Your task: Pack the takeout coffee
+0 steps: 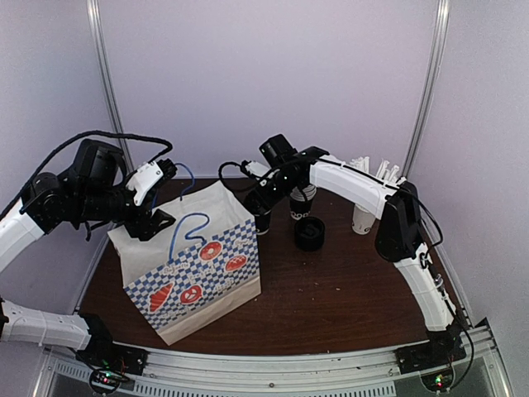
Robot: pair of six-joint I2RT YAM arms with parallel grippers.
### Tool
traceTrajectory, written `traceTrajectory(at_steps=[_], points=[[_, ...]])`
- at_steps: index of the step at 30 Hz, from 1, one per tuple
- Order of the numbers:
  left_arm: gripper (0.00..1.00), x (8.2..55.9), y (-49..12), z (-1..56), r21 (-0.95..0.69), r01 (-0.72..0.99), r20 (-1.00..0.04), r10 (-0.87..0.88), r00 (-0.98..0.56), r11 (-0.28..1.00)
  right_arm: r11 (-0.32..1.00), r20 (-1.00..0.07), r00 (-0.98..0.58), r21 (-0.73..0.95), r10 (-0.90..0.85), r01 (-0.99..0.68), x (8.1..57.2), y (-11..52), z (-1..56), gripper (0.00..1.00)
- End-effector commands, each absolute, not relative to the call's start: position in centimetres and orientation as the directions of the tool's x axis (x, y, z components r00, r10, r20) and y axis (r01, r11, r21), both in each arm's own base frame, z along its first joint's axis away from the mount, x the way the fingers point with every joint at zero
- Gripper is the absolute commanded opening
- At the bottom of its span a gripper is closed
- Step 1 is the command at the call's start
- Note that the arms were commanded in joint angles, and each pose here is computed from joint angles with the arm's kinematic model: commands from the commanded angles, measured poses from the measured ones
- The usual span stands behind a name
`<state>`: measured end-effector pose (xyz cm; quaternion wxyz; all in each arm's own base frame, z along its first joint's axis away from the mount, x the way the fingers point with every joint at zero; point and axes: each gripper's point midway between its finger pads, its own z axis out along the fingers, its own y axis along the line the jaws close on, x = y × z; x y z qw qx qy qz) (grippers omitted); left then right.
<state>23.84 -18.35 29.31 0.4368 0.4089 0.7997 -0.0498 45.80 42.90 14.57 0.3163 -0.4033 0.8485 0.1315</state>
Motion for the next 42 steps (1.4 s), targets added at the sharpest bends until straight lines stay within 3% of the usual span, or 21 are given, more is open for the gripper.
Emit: traceTrajectory(at_steps=[1, 8, 18, 29, 42], points=[[0.74, 24.3, -18.8, 29.8, 0.269, 0.693, -0.764, 0.586, -0.269, 0.668, 0.646, -0.683, -0.444, -0.053, -0.579, -0.761, 46.6, 43.3, 16.6, 0.90], [0.74, 24.4, -19.0, 29.5, 0.265, 0.699, -0.761, 0.589, -0.272, 0.664, 0.647, -0.669, -0.449, -0.062, -0.592, -0.760, 46.9, 43.2, 15.4, 0.82], [0.73, 24.5, -19.4, 29.1, 0.257, 0.707, -0.759, 0.591, -0.274, 0.658, 0.650, -0.655, -0.453, -0.078, -0.605, -0.756, 47.3, 43.0, 14.3, 0.85], [0.74, 24.6, -19.4, 29.4, 0.261, 0.705, -0.762, 0.590, -0.268, 0.659, 0.648, -0.656, -0.447, -0.085, -0.608, -0.757, 47.5, 42.9, 14.2, 0.80], [0.73, 24.9, -19.2, 30.7, 0.276, 0.673, -0.802, 0.550, -0.232, 0.686, 0.594, -0.720, -0.379, -0.058, -0.581, -0.802, 42.0, 39.5, 24.6, 0.75]])
